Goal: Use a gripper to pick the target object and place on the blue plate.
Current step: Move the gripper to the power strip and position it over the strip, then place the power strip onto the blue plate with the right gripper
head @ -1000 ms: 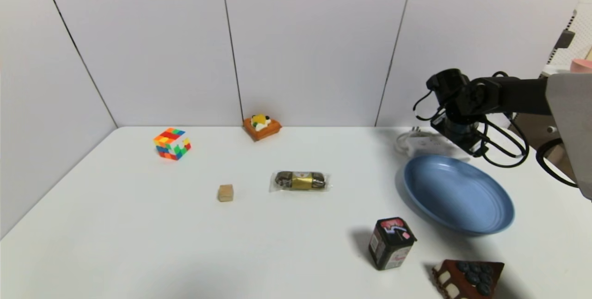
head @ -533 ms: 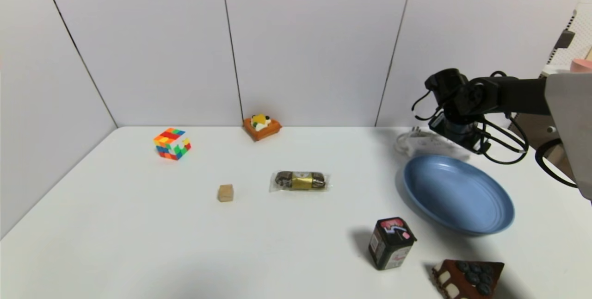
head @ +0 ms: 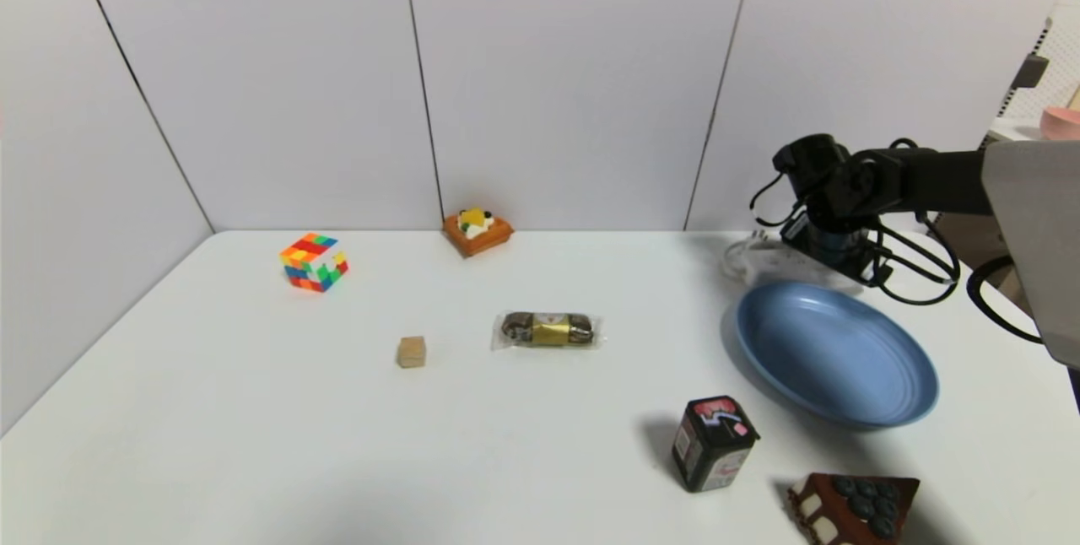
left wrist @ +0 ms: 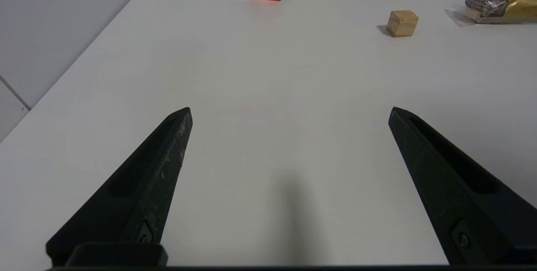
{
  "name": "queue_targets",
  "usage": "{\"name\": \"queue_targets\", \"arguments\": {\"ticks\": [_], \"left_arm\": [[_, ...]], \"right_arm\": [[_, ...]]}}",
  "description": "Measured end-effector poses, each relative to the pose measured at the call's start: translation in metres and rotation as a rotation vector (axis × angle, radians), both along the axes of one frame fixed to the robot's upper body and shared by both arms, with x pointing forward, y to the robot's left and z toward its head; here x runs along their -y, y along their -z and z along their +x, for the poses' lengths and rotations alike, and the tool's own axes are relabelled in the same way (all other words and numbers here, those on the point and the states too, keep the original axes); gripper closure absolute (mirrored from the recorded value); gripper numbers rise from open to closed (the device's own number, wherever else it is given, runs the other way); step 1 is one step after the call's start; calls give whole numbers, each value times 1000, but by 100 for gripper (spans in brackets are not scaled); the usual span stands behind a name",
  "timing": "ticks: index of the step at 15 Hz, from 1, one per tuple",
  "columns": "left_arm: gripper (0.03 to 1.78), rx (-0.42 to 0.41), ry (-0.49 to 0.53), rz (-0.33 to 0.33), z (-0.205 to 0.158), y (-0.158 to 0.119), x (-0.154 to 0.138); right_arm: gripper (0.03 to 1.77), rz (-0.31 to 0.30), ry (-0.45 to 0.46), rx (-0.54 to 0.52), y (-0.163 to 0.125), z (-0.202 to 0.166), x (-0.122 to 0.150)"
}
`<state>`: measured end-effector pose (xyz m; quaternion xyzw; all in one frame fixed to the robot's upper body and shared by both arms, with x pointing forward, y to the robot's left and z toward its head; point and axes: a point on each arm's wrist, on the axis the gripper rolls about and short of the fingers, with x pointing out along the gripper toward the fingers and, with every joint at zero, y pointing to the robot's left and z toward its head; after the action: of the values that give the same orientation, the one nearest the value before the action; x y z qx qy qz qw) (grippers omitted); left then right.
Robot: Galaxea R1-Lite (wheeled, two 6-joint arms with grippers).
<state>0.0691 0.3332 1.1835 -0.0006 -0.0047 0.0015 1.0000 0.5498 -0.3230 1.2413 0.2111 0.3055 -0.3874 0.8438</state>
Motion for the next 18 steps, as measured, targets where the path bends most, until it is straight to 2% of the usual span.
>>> {"name": "queue_targets", "arguments": {"ticks": [3, 7, 9, 18], "left_arm": [[12, 0, 0, 0, 0, 0, 0], [12, 0, 0, 0, 0, 0, 0], [12, 0, 0, 0, 0, 0, 0], [12, 0, 0, 0, 0, 0, 0]], "right_arm": [[10, -1, 3, -14, 7, 2, 1], [71, -3, 3, -19, 11, 4, 1], [92, -3, 3, -19, 10, 4, 1], [95, 4, 12, 31, -8, 0, 3]]}}
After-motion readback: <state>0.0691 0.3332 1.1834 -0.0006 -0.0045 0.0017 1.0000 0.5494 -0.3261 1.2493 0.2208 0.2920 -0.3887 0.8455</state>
